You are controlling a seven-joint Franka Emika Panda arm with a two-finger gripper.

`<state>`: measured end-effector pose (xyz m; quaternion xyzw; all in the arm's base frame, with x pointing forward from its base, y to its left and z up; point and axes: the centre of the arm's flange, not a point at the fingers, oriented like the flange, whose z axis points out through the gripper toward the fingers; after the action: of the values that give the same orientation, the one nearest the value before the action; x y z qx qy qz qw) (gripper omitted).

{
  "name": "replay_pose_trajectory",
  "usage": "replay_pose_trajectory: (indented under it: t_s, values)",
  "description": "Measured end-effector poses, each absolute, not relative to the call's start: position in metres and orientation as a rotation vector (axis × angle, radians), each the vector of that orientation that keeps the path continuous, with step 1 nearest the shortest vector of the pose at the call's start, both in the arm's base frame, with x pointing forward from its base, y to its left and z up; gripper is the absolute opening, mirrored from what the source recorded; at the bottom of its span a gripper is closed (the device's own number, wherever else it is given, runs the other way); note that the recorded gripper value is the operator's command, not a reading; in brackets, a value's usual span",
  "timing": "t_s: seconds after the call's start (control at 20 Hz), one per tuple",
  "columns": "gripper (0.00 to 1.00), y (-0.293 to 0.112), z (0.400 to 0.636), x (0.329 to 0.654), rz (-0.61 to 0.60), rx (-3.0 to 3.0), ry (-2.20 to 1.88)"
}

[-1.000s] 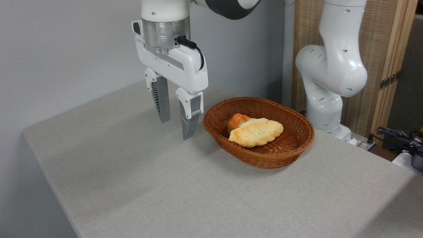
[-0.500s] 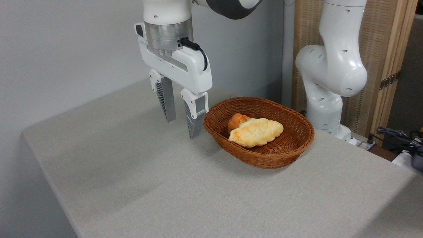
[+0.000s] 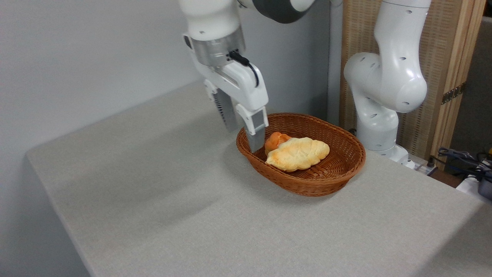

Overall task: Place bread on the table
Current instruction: 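Lower the gripper into the basket and close it on the bread roll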

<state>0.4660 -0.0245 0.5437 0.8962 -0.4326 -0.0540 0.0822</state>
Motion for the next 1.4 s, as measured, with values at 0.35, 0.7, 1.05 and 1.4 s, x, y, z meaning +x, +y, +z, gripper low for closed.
replay_pose_trajectory:
  t_s: [0.35, 0.7, 1.05, 1.4]
  values:
    - [1.0, -0.018, 0.485, 0.424, -0.381, 2.56, -1.414]
    - [0.86, -0.017, 0.444, 0.409, -0.493, 2.463, -1.525]
    - [0.65, -0.027, 0.423, 0.414, -0.548, 2.383, -1.6]
    - [0.2, -0.046, 0.412, 0.414, -0.594, 2.341, -1.651]
